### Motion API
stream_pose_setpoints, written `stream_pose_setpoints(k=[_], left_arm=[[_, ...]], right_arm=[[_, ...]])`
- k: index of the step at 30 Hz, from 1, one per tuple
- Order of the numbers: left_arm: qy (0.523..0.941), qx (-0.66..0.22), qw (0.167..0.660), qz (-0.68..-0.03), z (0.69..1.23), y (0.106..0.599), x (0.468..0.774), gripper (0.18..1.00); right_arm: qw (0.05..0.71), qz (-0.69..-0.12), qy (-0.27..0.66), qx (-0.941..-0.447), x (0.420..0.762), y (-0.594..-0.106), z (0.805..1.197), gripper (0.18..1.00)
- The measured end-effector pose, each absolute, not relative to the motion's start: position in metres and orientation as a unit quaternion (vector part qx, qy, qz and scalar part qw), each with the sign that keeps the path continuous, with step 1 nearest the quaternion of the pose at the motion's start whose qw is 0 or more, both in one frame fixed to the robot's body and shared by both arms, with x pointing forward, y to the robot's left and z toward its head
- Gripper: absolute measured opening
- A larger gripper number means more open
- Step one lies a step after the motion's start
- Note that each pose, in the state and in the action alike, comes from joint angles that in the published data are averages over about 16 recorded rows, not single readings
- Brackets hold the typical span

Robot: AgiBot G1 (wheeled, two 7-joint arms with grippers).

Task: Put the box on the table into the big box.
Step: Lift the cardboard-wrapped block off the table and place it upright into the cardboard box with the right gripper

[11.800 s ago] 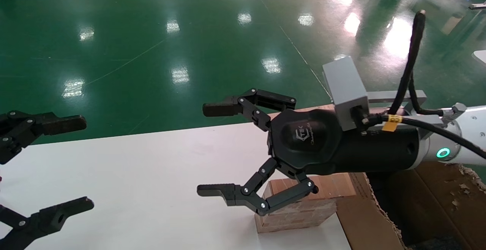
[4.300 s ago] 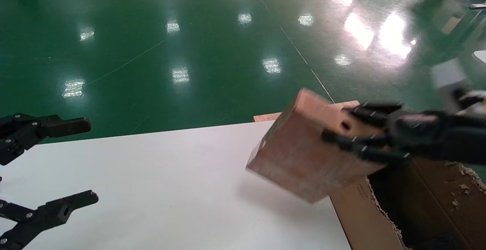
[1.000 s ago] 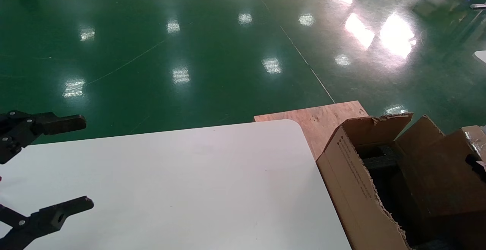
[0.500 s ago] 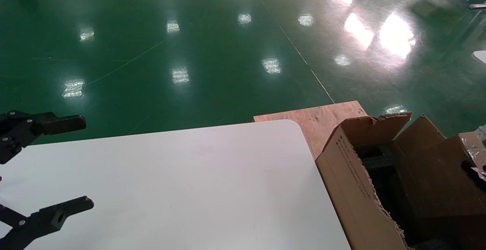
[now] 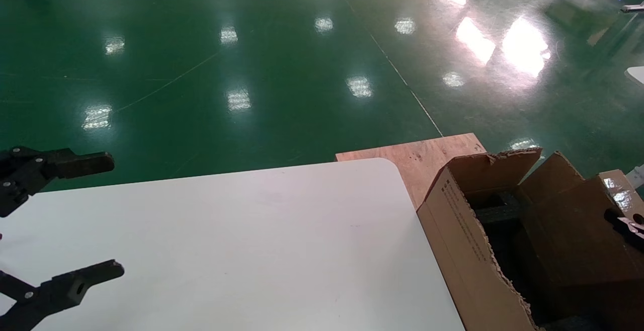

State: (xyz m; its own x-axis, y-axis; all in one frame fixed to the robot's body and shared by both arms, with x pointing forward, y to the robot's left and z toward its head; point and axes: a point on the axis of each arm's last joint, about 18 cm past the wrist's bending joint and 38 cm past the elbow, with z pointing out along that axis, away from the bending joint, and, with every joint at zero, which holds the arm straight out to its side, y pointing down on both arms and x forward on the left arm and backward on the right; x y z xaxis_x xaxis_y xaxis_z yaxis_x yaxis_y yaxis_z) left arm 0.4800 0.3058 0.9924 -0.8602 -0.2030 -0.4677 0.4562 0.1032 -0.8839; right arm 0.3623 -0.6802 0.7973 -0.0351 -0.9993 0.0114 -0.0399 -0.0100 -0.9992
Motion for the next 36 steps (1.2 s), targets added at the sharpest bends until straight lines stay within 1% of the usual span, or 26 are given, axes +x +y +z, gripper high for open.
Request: stream_pose_setpoints(k=[14,36], left_arm=[[0.7,0.09,0.248,-0.663,0.992,0.306,0.48,1.001],[0.7,0.09,0.248,-0.663,0.992,0.306,0.48,1.001]], right_arm=[[0.479,-0.506,0.51,-0.505,0.349,-0.683,0.796,0.463],[0.456,-0.497,0.541,-0.502,0.341,-0.69,0.776,0.462]])
